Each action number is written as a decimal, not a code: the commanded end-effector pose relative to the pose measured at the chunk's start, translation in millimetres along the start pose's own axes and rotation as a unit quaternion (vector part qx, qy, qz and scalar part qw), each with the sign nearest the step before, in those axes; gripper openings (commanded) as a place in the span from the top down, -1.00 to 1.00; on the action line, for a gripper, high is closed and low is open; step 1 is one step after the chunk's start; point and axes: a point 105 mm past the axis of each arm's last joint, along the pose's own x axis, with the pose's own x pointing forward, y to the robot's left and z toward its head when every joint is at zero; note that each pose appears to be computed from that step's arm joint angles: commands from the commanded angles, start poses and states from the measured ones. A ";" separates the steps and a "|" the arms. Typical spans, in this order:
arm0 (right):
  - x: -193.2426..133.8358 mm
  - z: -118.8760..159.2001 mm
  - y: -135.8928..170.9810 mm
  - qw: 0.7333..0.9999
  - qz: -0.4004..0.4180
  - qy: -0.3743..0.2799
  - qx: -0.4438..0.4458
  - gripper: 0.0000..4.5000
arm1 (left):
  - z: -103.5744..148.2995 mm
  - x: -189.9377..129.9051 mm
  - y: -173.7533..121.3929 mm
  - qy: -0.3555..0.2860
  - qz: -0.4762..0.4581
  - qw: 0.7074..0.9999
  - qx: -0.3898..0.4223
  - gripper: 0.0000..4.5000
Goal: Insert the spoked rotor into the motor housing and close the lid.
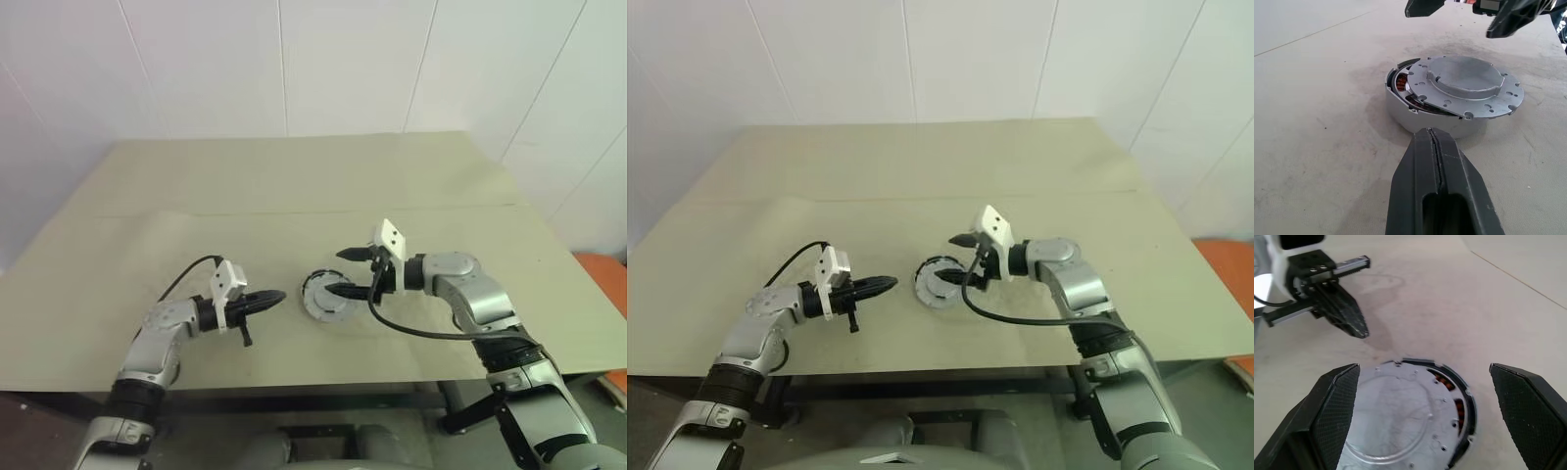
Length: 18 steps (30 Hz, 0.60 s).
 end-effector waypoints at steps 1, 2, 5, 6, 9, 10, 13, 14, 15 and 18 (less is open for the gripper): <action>-1.0 7.4 5.8 0.999 0.026 0.018 -0.042 -0.97 | 12.0 1.4 3.3 -0.012 0.000 1.000 0.017 1.00; -0.4 3.3 7.2 0.998 0.032 0.031 -0.048 -0.97 | 11.8 1.4 3.2 -0.011 0.000 1.000 0.017 1.00; 0.7 -6.0 9.9 0.996 0.042 0.060 -0.056 -0.97 | 11.4 1.6 2.9 -0.011 -0.001 1.000 0.017 1.00; 1.1 -9.2 9.3 0.995 0.041 0.069 -0.060 -0.97 | 11.3 1.7 2.7 -0.011 -0.001 1.000 0.017 1.00; 2.1 -14.3 7.3 0.994 0.036 0.083 -0.067 -0.97 | 11.2 2.0 2.5 -0.011 0.000 1.000 0.017 1.00; 2.7 -15.2 7.2 0.993 0.035 0.084 -0.068 -0.97 | 11.2 2.0 2.6 -0.011 0.000 1.000 0.017 1.00; 3.9 -20.4 7.1 0.992 0.033 0.096 -0.073 -0.97 | 11.0 1.8 2.5 -0.011 0.001 1.000 0.016 1.00; 4.2 -22.6 6.6 0.992 0.031 0.101 -0.075 -0.97 | 10.9 1.5 2.6 -0.011 0.002 1.000 0.017 1.00; 4.6 -24.2 5.8 0.991 0.028 0.105 -0.076 -0.97 | 11.0 1.2 2.8 -0.011 0.002 1.000 0.017 1.00; 6.7 -25.6 1.6 0.991 0.014 0.110 -0.079 -0.97 | 11.6 -0.2 3.7 -0.012 0.004 1.000 0.018 1.00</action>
